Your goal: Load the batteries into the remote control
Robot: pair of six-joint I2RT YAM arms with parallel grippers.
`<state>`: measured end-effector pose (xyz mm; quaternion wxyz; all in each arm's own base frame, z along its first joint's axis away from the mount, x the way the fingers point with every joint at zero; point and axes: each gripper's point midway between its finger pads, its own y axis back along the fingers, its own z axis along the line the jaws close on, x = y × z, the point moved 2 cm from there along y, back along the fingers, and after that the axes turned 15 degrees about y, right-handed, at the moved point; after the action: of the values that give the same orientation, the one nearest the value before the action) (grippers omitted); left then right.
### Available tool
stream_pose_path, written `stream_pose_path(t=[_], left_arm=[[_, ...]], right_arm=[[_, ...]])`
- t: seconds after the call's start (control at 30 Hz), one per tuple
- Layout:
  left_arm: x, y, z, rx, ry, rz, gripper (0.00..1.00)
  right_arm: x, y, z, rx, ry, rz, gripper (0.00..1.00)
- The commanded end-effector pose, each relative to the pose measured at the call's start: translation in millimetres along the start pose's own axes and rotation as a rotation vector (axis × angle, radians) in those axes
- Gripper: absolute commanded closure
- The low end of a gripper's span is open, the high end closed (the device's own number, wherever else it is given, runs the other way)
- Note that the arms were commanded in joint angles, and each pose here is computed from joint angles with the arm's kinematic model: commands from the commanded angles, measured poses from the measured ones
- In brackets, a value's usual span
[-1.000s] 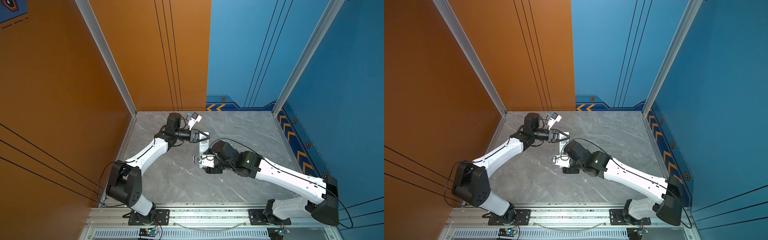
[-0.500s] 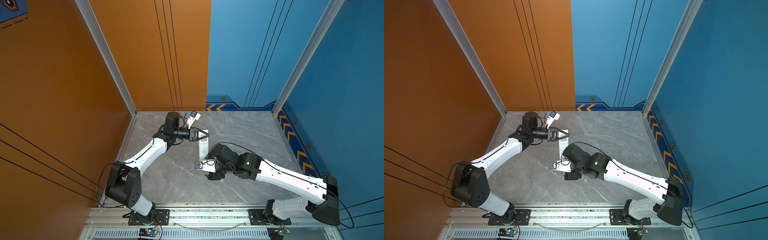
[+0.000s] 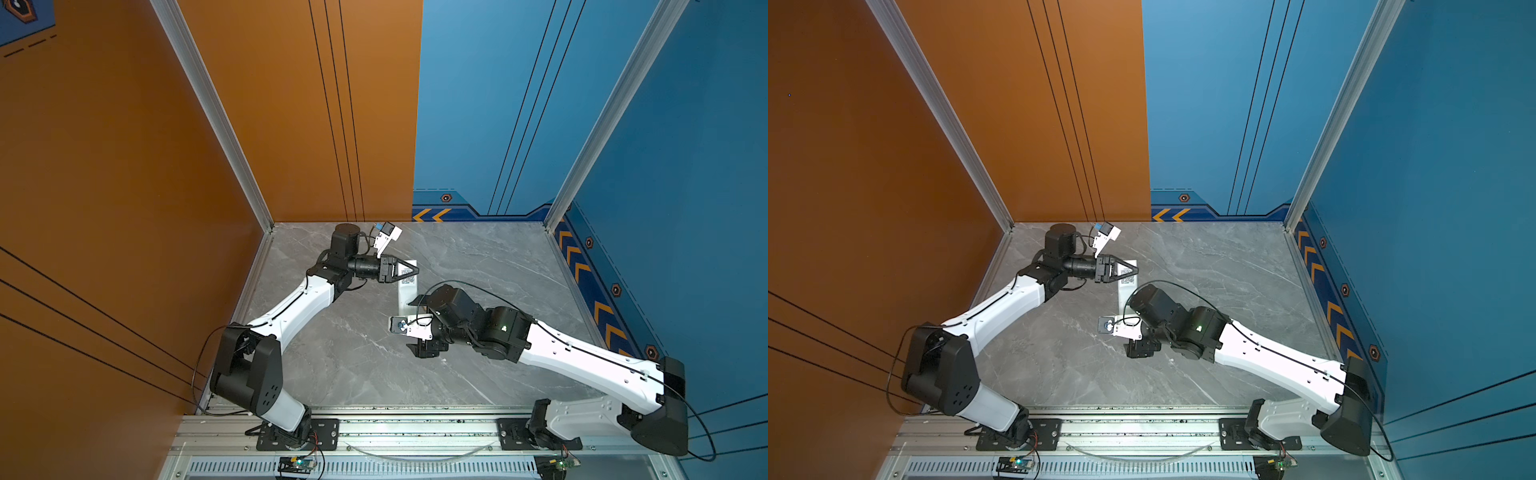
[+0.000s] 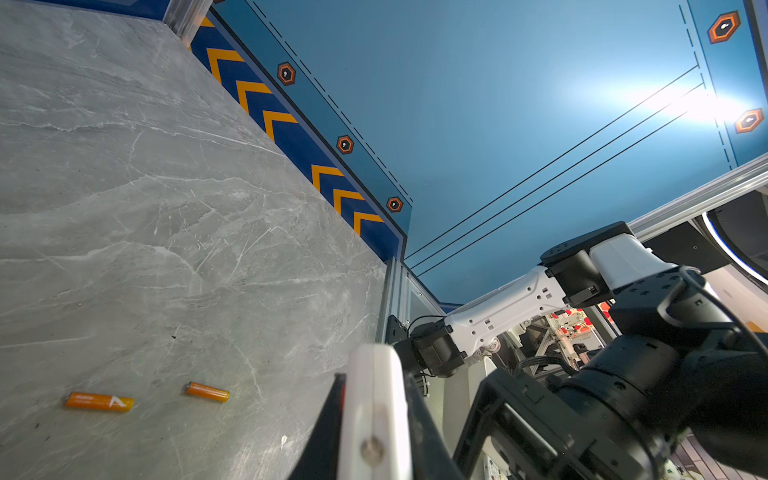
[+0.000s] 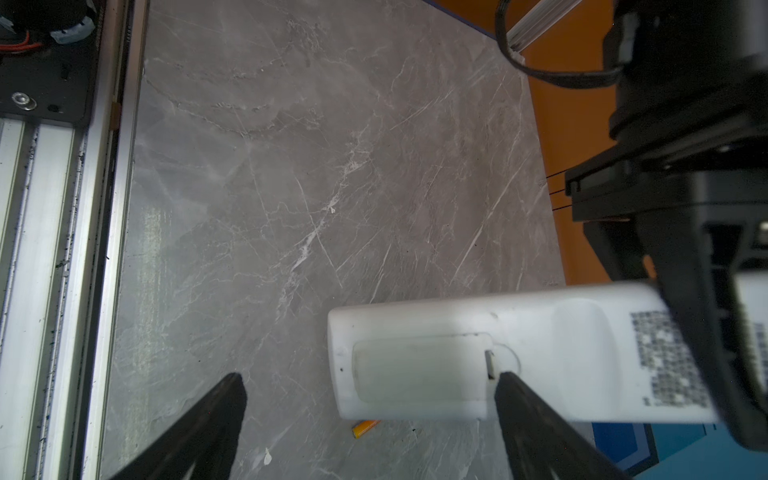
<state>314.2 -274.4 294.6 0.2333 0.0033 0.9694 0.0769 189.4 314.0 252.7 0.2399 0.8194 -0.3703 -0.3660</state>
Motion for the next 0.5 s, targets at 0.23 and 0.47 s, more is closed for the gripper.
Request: stream_pose_path(t=[0.23,0.47], left_arm=[[1.4,2.2,-26.9,0.047,-0.058,0.011,1.00],[1.5,2.1,-26.5,0.047,-0.057,0.012,1.00]], right_arm=[[3.3,-12.7,-13.2,0.035,0.019,0.026,0.08],[6.6,-14.3,-16.3,0.047,0.018,0.039,0.08]])
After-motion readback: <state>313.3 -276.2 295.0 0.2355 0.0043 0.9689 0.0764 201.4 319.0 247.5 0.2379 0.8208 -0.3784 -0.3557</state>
